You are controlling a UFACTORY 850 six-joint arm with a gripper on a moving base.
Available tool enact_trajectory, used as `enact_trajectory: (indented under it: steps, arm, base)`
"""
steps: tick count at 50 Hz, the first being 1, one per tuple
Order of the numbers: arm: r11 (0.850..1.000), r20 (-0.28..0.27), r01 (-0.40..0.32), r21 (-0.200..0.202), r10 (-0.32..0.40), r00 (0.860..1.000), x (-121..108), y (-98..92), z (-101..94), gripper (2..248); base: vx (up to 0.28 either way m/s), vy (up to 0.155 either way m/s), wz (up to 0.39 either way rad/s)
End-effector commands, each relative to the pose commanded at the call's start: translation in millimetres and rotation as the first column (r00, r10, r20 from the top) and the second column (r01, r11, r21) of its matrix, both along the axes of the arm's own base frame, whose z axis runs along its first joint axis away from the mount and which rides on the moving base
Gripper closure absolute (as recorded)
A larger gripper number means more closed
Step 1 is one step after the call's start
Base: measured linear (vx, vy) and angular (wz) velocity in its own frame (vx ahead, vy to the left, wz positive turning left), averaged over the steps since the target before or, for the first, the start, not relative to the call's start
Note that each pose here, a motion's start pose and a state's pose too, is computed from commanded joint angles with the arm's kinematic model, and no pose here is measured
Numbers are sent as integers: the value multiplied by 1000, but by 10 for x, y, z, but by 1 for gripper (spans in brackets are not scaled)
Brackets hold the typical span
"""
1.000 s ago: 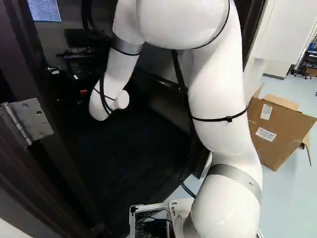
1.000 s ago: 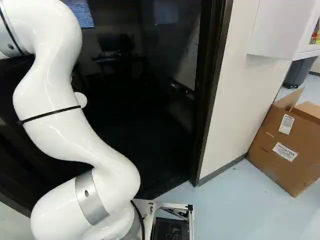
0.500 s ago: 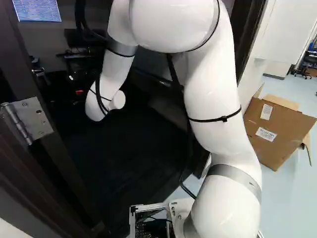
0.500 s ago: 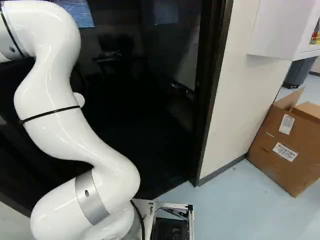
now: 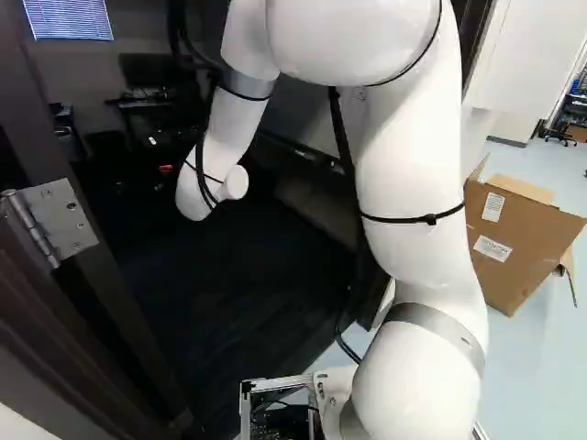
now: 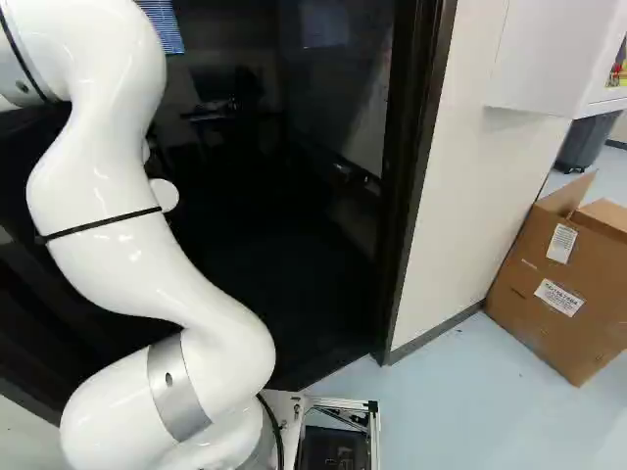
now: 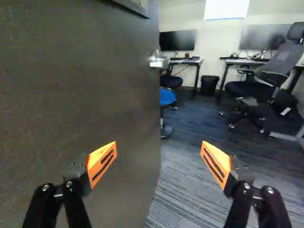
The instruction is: Open the door and move inside
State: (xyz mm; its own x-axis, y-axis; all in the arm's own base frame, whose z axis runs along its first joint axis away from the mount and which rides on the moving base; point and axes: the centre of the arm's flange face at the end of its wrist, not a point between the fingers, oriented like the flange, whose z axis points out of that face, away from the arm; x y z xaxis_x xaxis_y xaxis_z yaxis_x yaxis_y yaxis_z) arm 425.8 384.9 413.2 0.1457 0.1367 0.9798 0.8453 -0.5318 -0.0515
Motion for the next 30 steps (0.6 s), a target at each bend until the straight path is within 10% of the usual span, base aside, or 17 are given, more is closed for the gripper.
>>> enact_trajectory:
  steps: [30]
  arm:
    - [999,-8,46,-8,-46,999,-38,-320,23,3]
  base:
    - [0,0,0]
